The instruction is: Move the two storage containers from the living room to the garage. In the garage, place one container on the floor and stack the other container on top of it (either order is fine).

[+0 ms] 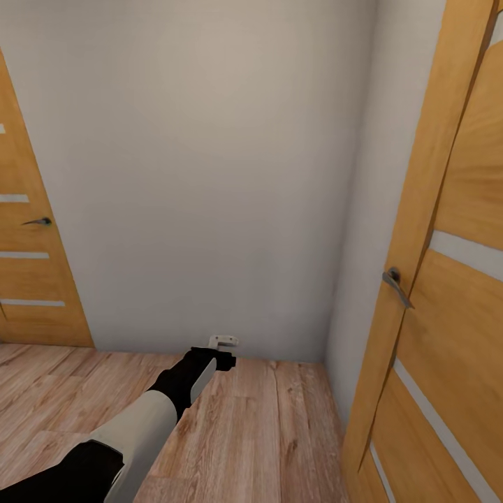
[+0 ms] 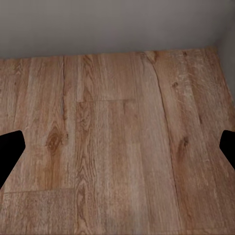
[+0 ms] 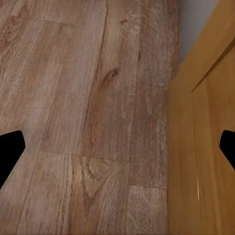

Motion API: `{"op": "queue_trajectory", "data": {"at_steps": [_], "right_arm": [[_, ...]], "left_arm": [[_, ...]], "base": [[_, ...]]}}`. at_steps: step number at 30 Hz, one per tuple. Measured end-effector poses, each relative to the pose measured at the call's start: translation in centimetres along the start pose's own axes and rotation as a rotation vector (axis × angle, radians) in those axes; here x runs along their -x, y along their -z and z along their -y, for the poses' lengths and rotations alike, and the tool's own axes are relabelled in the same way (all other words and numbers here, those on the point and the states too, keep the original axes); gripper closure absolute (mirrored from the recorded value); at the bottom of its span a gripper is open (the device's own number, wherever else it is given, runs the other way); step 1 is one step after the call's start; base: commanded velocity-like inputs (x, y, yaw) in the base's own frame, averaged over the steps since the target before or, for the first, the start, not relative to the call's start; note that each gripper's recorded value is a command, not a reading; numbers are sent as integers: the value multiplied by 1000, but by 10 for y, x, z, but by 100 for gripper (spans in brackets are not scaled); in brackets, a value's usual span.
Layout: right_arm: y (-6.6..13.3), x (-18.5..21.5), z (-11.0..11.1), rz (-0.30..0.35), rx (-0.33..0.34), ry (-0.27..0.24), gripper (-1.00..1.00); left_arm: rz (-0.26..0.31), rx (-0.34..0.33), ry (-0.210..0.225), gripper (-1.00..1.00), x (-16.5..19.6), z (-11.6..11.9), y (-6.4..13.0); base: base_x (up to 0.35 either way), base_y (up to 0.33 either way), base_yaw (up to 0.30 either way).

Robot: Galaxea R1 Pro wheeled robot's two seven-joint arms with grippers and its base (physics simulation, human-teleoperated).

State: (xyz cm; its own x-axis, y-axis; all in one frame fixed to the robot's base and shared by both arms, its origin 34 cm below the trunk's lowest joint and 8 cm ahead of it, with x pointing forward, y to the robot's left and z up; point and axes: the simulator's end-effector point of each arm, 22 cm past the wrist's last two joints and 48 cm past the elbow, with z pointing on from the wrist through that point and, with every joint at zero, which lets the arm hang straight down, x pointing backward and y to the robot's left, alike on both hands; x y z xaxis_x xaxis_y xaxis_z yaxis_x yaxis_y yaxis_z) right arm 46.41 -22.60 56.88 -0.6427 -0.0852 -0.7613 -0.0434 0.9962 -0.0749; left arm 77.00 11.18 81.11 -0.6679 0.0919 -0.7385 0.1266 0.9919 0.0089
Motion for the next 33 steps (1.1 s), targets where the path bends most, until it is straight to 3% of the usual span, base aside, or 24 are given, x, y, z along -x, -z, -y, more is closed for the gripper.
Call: {"op": "queue_trajectory", "data": {"at_steps": [33], "right_arm": [[0, 0, -1, 0, 1, 2, -100]], "left_arm": [[0, -1, 2, -100, 0, 0, 0]], "base": [[91, -24, 0]]}}
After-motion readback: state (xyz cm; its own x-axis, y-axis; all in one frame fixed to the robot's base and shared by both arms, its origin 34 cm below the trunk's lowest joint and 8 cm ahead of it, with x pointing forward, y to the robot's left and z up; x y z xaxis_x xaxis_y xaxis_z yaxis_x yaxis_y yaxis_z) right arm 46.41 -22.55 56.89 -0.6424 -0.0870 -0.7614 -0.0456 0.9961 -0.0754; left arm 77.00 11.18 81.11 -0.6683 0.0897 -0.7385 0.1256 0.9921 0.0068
